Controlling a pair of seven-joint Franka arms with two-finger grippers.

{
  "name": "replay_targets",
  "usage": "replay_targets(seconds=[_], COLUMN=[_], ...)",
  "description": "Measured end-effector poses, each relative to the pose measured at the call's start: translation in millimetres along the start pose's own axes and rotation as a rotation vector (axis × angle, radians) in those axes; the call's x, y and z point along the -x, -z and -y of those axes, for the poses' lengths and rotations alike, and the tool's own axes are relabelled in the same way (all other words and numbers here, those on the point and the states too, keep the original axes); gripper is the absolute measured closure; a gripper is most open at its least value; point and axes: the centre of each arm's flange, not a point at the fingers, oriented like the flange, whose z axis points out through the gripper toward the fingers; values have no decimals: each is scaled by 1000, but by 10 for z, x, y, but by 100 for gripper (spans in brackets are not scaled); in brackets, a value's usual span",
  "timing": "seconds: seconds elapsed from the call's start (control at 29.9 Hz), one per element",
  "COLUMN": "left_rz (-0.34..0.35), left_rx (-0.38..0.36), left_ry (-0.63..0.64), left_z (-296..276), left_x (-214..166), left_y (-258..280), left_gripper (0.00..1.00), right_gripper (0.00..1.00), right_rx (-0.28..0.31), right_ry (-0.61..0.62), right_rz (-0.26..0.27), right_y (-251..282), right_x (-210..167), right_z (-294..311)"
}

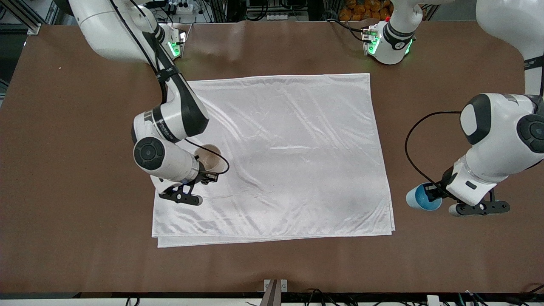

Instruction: Place blue cup into white mug on cloth

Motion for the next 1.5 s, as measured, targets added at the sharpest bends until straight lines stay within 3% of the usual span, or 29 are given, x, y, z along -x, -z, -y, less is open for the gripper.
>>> replay_targets(seconds=[0.4,0.73,1.5], left_rz=[-15,26,40], left_rx=[31,50,89], left_ry=[-49,-67,-149], left_z=[-366,-725,-1541], left_x=[115,282,543], left_y=[486,732,997], left_gripper=[95,95,95], right_gripper=[92,92,91], right_rx=[-69,-97,-73], right_ry=[-180,-278,-320], right_rz=[-8,-32,-20], right_y=[-156,-578,-1193], right_x=[195,420,668], right_z=[453,821,1049])
